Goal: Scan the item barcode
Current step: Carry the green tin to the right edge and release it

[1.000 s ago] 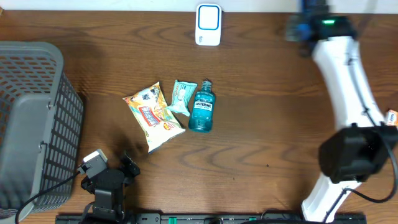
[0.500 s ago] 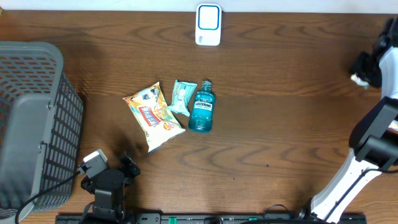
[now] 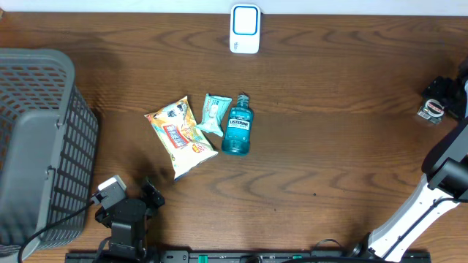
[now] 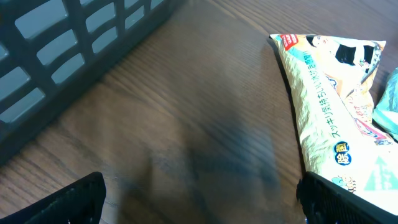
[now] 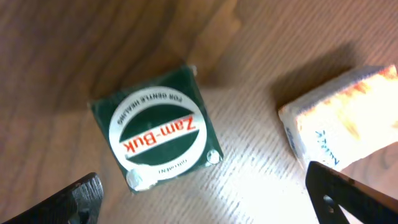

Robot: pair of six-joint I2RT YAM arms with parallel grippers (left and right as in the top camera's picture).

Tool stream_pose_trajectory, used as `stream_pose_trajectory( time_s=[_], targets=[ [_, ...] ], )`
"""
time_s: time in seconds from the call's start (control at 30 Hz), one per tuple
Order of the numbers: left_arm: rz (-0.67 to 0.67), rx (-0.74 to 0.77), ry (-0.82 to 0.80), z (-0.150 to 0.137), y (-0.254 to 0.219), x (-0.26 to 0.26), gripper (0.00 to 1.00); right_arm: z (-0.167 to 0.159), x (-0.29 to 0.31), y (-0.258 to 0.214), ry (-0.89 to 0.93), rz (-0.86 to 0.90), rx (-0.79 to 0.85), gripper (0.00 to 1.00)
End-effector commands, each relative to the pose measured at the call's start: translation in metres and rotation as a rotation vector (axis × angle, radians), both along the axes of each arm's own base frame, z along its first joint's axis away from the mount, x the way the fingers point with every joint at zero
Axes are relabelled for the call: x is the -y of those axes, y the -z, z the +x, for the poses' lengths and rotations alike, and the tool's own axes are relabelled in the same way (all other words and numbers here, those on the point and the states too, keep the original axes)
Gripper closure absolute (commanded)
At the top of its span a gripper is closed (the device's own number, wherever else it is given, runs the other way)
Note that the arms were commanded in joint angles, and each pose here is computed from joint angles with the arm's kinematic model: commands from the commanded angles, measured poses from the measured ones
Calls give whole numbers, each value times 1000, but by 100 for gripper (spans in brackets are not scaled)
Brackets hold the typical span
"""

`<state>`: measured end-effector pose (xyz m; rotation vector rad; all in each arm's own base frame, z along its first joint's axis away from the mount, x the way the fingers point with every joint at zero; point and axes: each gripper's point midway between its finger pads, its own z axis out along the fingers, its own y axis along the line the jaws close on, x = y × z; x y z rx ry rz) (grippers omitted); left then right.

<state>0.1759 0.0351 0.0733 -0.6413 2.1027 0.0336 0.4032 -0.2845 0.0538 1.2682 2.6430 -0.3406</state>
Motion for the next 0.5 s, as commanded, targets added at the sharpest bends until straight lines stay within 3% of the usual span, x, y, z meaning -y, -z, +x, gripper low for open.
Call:
stream_pose_trajectory(
  time_s=[0.0, 0.27, 0.47],
  targets=[
    [19, -35, -20, -6, 7, -5, 2, 10, -13, -44, 1, 13, 111, 1],
    [19, -35, -20, -6, 7, -5, 2, 48, -149, -129, -235, 376, 396, 1],
    [19, -35, -20, -6, 7, -5, 2, 54, -279, -132, -461, 535, 330, 1]
  ],
)
